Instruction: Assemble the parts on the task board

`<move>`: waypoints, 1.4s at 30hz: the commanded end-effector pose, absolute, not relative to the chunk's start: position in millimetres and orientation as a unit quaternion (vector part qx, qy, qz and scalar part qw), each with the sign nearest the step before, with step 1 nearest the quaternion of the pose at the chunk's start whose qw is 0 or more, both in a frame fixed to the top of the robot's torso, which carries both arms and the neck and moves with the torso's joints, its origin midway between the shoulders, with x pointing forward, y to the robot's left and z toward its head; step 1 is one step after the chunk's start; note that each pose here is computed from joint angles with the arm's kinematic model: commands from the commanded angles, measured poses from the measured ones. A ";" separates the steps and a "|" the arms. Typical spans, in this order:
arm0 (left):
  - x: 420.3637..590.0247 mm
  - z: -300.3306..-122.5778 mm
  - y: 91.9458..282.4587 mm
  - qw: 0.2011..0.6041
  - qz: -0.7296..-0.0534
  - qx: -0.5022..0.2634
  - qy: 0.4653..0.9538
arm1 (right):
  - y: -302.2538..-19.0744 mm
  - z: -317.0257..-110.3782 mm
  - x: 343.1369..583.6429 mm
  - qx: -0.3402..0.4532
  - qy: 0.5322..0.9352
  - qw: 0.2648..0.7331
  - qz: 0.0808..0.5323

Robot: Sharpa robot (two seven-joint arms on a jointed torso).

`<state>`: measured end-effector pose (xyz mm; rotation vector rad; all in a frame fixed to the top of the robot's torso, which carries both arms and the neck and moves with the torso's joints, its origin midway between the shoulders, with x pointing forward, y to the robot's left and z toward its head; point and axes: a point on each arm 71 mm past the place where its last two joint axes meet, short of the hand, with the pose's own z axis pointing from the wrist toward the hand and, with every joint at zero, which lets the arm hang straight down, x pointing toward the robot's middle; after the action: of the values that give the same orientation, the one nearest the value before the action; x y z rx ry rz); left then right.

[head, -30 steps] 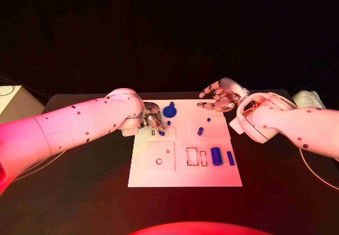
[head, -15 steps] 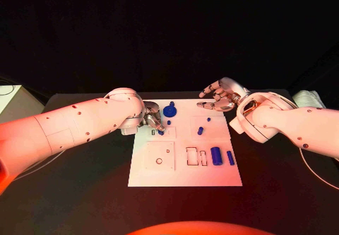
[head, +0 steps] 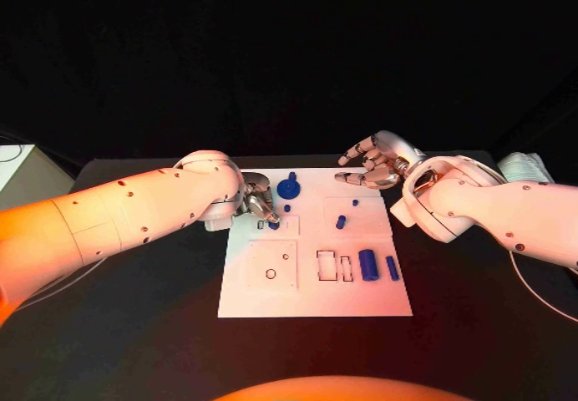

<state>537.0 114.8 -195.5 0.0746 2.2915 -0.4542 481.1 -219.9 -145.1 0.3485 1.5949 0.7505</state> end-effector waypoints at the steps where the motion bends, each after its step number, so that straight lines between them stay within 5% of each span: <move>1: 535.9 -195.3 113.2 0.392 -0.188 0.024 0.900 | -219.3 -145.1 480.7 0.147 0.696 0.621 0.329; 42: 532.5 -192.9 111.0 0.425 -0.183 0.049 0.885 | -220.5 -145.7 481.0 0.148 0.697 0.621 0.327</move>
<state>532.9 113.1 -193.8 0.0770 2.2327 -0.4676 481.3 -221.2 -145.3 0.3504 1.5949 0.7475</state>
